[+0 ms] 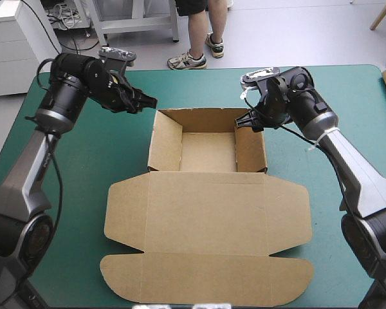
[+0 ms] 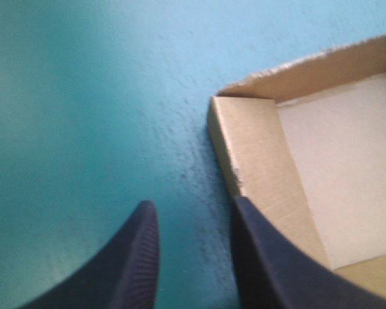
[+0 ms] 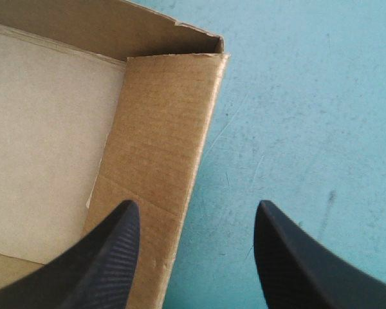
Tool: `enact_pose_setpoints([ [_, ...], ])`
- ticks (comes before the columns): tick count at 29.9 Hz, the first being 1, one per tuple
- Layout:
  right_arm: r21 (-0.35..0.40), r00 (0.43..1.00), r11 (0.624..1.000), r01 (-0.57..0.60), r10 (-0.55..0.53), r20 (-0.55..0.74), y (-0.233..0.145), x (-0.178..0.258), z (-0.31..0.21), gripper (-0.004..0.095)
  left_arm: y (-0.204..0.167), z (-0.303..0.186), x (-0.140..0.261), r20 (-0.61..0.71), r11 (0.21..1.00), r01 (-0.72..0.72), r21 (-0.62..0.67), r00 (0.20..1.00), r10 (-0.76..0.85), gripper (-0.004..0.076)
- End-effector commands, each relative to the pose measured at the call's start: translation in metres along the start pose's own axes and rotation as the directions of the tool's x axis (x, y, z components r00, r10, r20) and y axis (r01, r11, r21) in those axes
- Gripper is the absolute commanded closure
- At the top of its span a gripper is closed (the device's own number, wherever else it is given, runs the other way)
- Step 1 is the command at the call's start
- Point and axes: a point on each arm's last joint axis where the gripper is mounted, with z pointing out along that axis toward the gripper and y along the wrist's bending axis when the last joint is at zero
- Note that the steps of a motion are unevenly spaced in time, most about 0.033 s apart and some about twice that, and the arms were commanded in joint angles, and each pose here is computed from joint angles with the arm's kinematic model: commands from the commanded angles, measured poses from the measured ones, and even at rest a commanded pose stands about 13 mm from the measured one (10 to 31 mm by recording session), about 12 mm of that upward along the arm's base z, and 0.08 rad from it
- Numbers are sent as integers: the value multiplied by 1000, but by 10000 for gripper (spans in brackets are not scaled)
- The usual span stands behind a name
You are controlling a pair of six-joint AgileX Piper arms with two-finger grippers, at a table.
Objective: Fold the box
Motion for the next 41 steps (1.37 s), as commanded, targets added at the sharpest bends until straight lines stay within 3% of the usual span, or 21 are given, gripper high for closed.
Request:
enact_pose_setpoints([
  [1,8,992,998,-57,56,117,-9,-5,-36,415,11,-76,4,152,992,-19,-128,988,39,709],
  [6,7,989,995,-95,94,111,-12,-5,-34,415,17,-144,23,286,977,-8,-215,956,71,731],
  [10,0,987,991,-130,130,91,-18,-6,-25,415,13,-186,40,376,983,-7,-184,924,76,731],
  [16,-83,984,980,-179,180,3,-13,-7,6,415,7,-226,68,455,990,-45,-132,885,101,731],
  [21,-112,979,974,-196,188,-74,-5,-8,38,415,6,-221,100,398,990,-61,-127,911,107,731],
  [31,-107,978,979,-175,160,-132,-2,-6,66,425,7,-159,197,219,989,-91,-114,969,115,731],
  [34,-106,980,981,-160,145,-137,-1,-5,69,520,8,-138,233,158,989,-98,-108,981,115,731],
  [39,-107,981,983,-152,137,-138,-1,-5,69,893,8,-114,282,128,989,-104,-104,985,117,731],
  [41,-109,981,983,-150,135,-138,-1,-5,69,923,8,-106,301,113,989,-105,-103,987,117,731],
])
